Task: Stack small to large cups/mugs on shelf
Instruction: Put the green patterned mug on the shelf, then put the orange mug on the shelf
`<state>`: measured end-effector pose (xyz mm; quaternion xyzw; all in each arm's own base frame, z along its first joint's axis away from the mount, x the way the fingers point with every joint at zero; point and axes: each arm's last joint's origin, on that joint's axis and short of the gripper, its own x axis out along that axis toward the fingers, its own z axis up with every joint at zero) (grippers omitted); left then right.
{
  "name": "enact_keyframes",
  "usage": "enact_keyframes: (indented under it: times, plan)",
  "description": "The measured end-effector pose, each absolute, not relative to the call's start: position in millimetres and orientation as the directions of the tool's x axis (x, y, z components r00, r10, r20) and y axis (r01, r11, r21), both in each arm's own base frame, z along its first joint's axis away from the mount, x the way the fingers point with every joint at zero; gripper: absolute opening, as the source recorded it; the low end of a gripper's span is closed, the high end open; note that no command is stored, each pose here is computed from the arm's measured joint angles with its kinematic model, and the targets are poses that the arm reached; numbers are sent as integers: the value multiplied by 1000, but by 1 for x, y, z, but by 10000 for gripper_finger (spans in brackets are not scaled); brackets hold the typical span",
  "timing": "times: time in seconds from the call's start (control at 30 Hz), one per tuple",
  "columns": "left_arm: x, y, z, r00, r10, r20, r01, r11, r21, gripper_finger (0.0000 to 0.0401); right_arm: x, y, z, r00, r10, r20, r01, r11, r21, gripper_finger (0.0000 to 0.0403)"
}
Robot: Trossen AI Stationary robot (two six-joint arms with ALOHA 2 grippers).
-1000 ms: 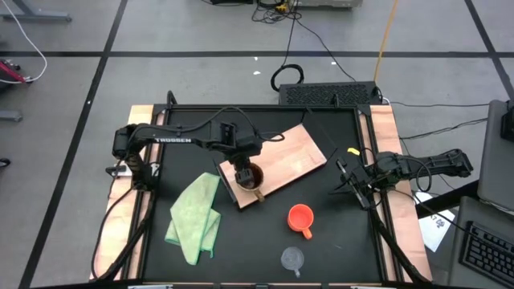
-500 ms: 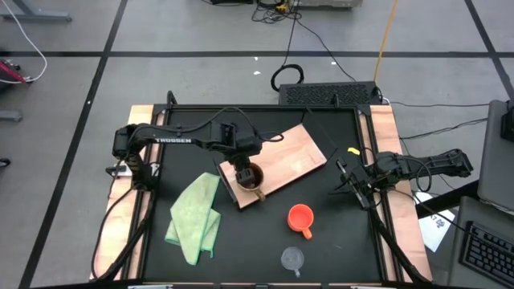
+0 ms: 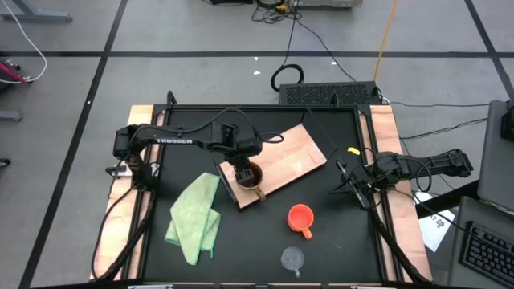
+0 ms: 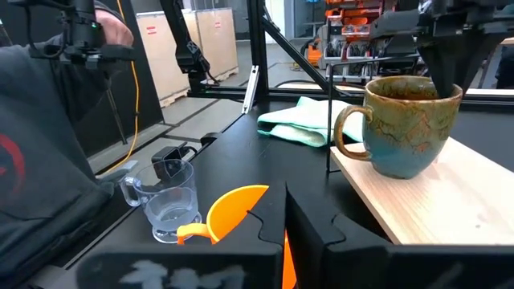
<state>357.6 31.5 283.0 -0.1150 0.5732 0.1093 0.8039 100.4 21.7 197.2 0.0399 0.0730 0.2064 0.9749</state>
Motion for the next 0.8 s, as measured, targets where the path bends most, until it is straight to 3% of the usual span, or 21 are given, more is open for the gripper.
enact_keyframes:
  times: [0.47,0.8]
  plan:
    - [360,29,283,334,79,-939,-277,961,-18,82,100,22,197,904,408,-125,-397,912,104,0]
    - [345,29,324,512,95,-853,-226,974,-28,83,100,22,197,904,408,-125,-397,912,104,0]
